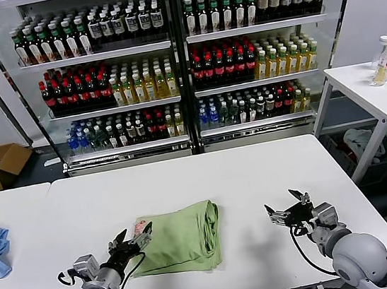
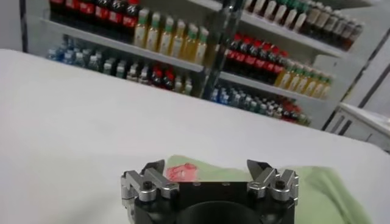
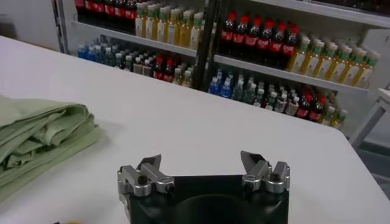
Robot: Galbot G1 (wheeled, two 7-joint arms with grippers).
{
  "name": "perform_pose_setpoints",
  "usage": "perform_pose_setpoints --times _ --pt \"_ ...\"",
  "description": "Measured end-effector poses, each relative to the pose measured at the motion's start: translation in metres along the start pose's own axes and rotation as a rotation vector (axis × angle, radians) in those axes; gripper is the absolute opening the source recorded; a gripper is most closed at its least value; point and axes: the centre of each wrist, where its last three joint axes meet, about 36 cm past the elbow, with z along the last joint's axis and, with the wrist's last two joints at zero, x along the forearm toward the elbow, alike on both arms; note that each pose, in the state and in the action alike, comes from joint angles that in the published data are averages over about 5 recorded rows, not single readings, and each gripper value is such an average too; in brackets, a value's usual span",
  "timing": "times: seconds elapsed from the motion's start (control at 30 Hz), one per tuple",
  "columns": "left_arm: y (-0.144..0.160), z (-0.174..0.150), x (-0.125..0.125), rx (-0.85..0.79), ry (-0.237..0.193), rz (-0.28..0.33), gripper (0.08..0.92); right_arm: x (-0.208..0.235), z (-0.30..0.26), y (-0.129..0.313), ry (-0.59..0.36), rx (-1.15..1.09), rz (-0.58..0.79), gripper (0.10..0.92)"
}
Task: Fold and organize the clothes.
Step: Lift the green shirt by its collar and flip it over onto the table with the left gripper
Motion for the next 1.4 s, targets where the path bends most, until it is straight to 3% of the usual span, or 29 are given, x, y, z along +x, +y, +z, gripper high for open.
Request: perform_pose_setpoints --times 0.3,0.6,0.9,1.4 --pt "0.006 0.011 -0.007 0.062 0.056 0.023 0.823 0.002 -0.001 -0.002 -0.004 -0.001 0.005 0.823" --pt "0.009 0.021 -0.011 0.115 0.084 0.029 0.801 0.004 -0.002 -0.002 -0.007 -0.001 0.007 0.823" --pt "0.007 0.026 -0.011 0.232 0.087 0.074 0.559 0.005 -0.003 -0.003 -0.008 -0.001 0.009 0.823" --pt "0.014 0.019 -0.015 0.451 0.040 0.125 0.122 0.011 -0.006 -0.006 -0.014 0.001 0.020 0.823"
